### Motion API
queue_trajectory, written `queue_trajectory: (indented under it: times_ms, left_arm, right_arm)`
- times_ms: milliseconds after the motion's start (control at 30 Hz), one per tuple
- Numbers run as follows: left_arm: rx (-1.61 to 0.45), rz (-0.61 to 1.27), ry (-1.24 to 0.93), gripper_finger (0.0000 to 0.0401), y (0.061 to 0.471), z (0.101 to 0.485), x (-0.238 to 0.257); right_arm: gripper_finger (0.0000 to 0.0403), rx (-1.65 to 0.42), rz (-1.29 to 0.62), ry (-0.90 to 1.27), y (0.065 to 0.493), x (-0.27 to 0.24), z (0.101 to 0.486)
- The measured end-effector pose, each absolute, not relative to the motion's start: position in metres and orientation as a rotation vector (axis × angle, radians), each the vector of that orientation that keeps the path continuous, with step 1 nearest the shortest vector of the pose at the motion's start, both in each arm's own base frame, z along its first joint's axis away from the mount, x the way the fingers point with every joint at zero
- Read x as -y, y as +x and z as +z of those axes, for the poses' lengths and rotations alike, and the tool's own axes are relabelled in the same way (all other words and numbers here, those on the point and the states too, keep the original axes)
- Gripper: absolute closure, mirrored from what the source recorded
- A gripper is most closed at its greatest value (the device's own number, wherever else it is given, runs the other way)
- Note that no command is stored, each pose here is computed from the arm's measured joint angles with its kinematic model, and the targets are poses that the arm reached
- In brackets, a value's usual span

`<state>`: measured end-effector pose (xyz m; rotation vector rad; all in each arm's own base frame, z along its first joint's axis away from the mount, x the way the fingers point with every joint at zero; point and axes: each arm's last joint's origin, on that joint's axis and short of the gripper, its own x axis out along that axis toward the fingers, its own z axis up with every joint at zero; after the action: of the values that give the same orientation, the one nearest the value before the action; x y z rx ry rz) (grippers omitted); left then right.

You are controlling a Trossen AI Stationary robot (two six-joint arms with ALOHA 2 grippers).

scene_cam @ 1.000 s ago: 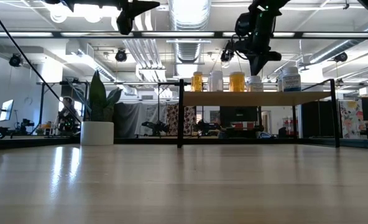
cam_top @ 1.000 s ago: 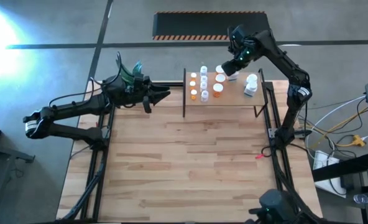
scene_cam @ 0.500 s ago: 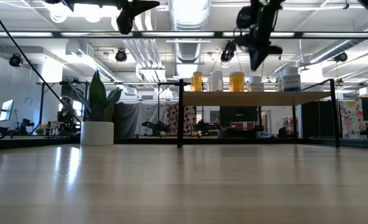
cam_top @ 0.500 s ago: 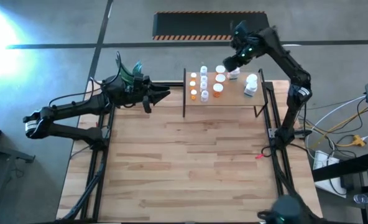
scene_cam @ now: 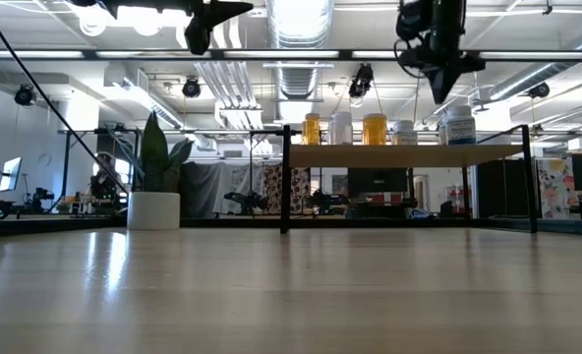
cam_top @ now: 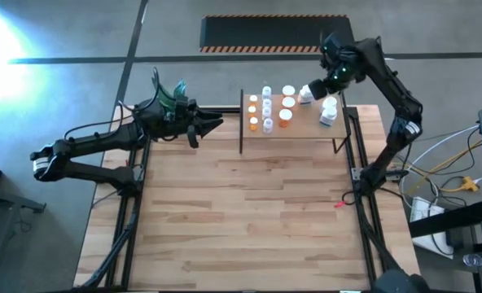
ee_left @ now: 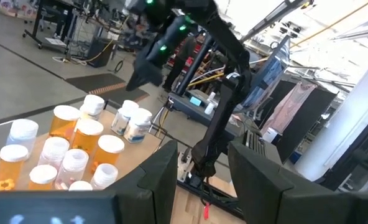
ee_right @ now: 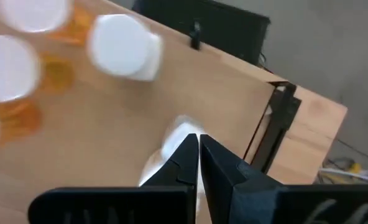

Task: Pick and place medicine bottles onto shelf by color
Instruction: Adjust the pill bottles on the shelf

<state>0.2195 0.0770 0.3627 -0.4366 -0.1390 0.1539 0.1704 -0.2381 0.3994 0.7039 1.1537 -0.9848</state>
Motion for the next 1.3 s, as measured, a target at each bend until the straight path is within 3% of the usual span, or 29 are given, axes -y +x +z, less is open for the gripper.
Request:
queue_trajectory:
  times_ms: [567, 933, 1300]
  left_arm:
    - [0.133, 0.155, -0.438, 0.0274, 0.220, 0.361, -0.077]
    - [0.133, 0.155, -0.439, 0.0274, 0.221, 0.361, -0.077]
    - [0.131, 0.156, -0.439, 0.0274, 0.222, 0.361, -0.078]
  right_arm:
    - [0.0394, -1.237, -0.997, 0.760, 0.155, 0.230, 0.367]
    - [0.0394, -1.156, -0.786, 0.720, 0.185, 0.234, 0.367]
    - [0.0394, -1.172, -0.747, 0.657, 0.191, 0.229, 0.371]
